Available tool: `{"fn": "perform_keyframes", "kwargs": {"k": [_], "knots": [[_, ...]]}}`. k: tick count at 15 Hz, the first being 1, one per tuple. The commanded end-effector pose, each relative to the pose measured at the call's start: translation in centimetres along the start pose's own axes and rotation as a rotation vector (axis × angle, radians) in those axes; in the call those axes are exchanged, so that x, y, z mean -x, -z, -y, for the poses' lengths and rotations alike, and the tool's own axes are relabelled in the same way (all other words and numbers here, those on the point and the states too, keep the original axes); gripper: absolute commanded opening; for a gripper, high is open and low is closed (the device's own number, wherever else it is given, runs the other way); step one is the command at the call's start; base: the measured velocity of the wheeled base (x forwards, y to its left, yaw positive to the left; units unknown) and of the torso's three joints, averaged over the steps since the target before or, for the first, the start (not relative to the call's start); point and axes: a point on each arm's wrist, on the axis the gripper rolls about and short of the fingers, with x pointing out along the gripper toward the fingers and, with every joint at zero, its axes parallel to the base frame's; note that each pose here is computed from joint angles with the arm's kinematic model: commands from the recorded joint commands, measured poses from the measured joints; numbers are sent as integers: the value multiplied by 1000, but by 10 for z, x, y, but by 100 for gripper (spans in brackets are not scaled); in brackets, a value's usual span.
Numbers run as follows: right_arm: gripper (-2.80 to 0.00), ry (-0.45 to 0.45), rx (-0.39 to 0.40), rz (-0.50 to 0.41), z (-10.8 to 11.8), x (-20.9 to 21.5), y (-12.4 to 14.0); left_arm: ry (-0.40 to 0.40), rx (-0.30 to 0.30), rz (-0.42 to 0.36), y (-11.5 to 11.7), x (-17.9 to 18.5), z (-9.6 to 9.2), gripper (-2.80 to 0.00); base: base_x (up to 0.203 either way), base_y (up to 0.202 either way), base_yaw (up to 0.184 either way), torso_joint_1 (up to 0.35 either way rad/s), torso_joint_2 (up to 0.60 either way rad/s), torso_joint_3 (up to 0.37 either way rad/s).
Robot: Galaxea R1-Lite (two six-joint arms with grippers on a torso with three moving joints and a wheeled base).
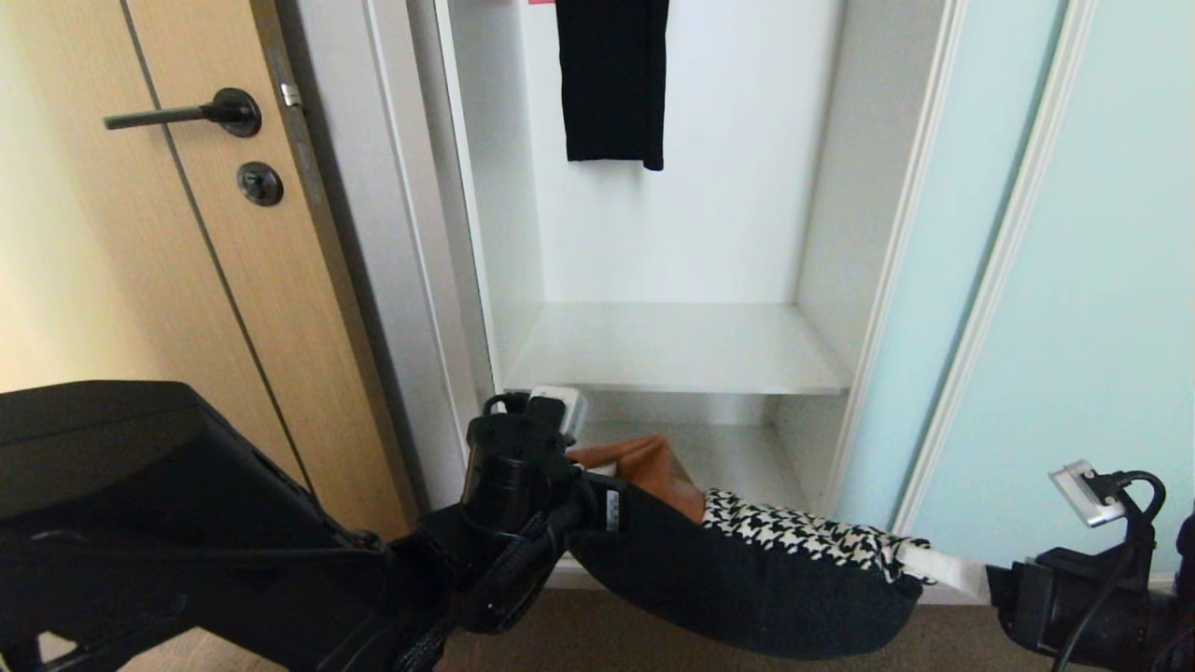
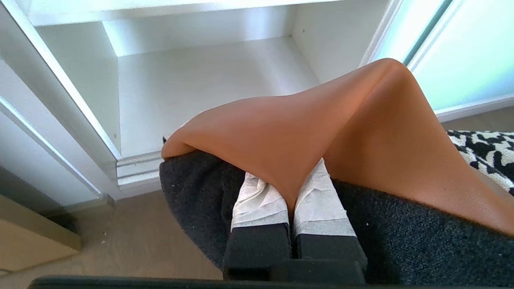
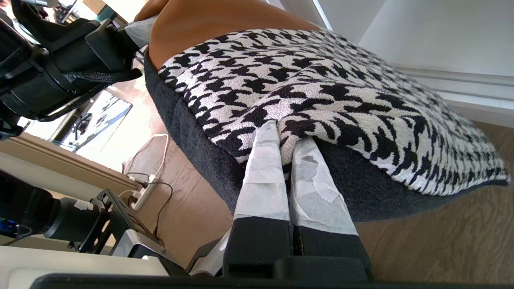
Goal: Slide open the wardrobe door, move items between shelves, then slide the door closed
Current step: Place the pillow on the higher shelf
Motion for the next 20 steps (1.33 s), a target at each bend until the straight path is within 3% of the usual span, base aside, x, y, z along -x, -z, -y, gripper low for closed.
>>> {"fn": "perform_keyframes", "kwargs": {"k": [1, 4, 11, 16, 20], "knots": [[-280, -15, 21, 20, -4, 2, -4, -19, -5, 3, 1, 1, -1, -280, 0, 0, 0, 0, 0, 0], [-280, -37, 73, 68, -16, 9, -11, -6, 3, 84, -10, 5, 1, -280, 0, 0, 0, 0, 0, 0], [-280, -98, 122, 220, -39, 16, -49, 5, -22, 114, -15, 23, 0, -280, 0, 0, 0, 0, 0, 0], [-280, -89, 103, 204, -35, 6, -65, 15, -35, 142, -24, 27, 2, -280, 0, 0, 0, 0, 0, 0], [-280, -117, 133, 219, -44, -4, -95, 22, -28, 161, -29, 30, 3, -280, 0, 0, 0, 0, 0, 0]]}}
